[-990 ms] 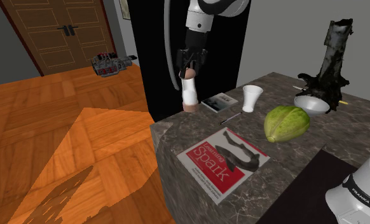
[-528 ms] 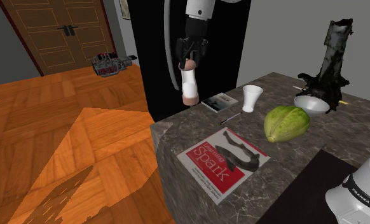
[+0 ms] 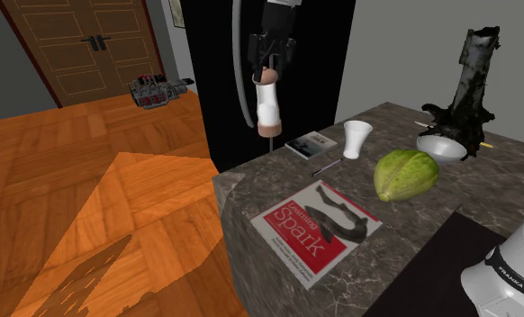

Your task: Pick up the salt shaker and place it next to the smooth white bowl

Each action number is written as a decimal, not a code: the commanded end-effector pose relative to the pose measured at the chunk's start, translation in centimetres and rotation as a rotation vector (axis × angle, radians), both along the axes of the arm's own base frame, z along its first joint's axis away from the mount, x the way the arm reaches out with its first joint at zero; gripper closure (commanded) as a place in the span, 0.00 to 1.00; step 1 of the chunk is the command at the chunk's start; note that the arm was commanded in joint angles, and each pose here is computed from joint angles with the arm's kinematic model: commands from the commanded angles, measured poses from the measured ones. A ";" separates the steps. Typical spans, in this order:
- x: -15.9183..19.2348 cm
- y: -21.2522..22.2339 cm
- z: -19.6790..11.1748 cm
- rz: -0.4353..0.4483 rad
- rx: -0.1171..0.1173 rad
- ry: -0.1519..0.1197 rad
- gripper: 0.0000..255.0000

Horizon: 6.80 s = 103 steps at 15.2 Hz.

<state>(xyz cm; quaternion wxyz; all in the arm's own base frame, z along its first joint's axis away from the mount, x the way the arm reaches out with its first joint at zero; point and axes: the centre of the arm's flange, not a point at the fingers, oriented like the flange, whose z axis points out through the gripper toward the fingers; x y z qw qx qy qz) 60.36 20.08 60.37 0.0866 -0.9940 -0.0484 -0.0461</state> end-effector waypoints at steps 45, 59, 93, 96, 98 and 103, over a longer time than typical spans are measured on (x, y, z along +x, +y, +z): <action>-14.2 -45.4 5.3 0.000 0.000 0.000 1.00; -16.6 -52.9 1.1 0.000 0.000 0.000 1.00; -16.6 -52.9 -16.9 0.000 0.000 0.000 1.00; -16.6 -52.9 -18.4 0.000 0.000 0.000 1.00; -16.6 -52.9 -19.5 0.000 0.000 0.000 1.00; -16.6 -52.9 -19.8 0.000 0.000 0.000 1.00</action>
